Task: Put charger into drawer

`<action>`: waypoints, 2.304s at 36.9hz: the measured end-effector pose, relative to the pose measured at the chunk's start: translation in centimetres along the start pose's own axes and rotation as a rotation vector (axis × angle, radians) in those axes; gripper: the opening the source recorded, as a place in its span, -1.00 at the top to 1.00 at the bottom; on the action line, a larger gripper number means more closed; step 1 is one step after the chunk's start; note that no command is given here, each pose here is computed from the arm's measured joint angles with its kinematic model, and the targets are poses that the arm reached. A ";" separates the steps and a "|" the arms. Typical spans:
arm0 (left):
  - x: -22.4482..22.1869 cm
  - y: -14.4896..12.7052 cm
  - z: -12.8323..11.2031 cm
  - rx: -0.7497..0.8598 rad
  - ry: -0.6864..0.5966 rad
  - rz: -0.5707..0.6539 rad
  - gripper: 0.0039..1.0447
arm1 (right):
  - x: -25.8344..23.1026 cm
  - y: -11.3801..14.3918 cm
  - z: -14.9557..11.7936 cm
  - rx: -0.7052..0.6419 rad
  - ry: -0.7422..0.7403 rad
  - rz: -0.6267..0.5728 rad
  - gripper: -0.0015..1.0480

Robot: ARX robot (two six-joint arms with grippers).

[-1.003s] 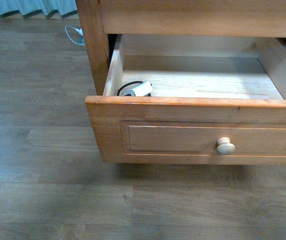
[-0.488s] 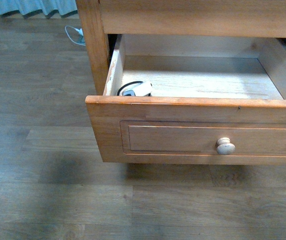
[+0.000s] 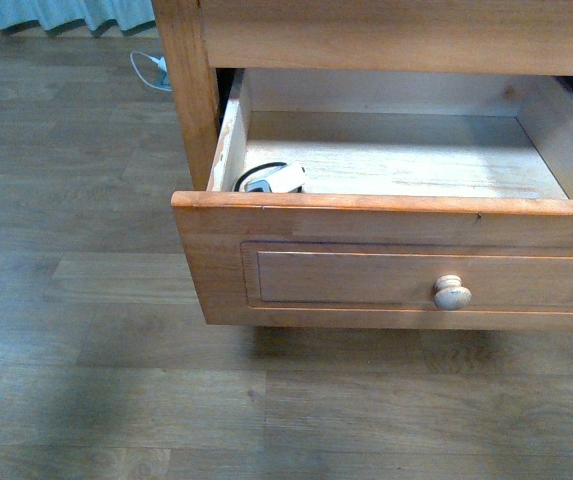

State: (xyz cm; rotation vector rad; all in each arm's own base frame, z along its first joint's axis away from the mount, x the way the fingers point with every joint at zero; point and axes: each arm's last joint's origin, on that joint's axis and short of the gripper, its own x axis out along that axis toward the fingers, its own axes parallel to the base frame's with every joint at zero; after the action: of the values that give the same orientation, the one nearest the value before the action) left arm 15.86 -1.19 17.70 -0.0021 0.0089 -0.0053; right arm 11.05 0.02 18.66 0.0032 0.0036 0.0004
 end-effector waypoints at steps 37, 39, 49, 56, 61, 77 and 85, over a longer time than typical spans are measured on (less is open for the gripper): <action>-4.4 1.1 -0.3 -0.001 -0.036 0.003 0.93 | 0.0 0.0 0.0 0.000 0.000 0.000 -0.83; -4.5 1.1 -0.3 -0.001 -0.035 0.003 0.93 | 0.0 0.0 0.0 0.000 0.000 0.000 -0.83; -5.0 1.1 -0.3 -0.001 -0.035 0.003 0.93 | 0.0 0.0 0.0 0.000 0.000 0.000 -0.83; -6.2 1.1 -0.6 0.000 -0.030 0.003 0.93 | 0.0 0.0 0.0 0.000 0.000 0.000 -0.83; -6.2 1.1 -0.6 -0.001 -0.029 0.002 0.93 | 0.0 0.0 0.0 0.000 -0.001 0.000 -0.83; -6.2 1.1 -0.6 -0.002 -0.029 0.003 -0.66 | 3.3 3.1 -1.6 -0.018 0.512 0.250 -0.83; -6.2 1.1 -0.6 -0.001 -0.029 0.003 -0.88 | 6.6 5.7 -2.7 -0.006 0.660 0.344 -0.83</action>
State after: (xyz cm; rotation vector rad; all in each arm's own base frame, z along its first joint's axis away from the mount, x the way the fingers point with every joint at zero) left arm 9.65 -0.02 17.12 -0.0033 -0.0200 -0.0027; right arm 17.68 5.77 15.96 -0.0024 0.6627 0.3451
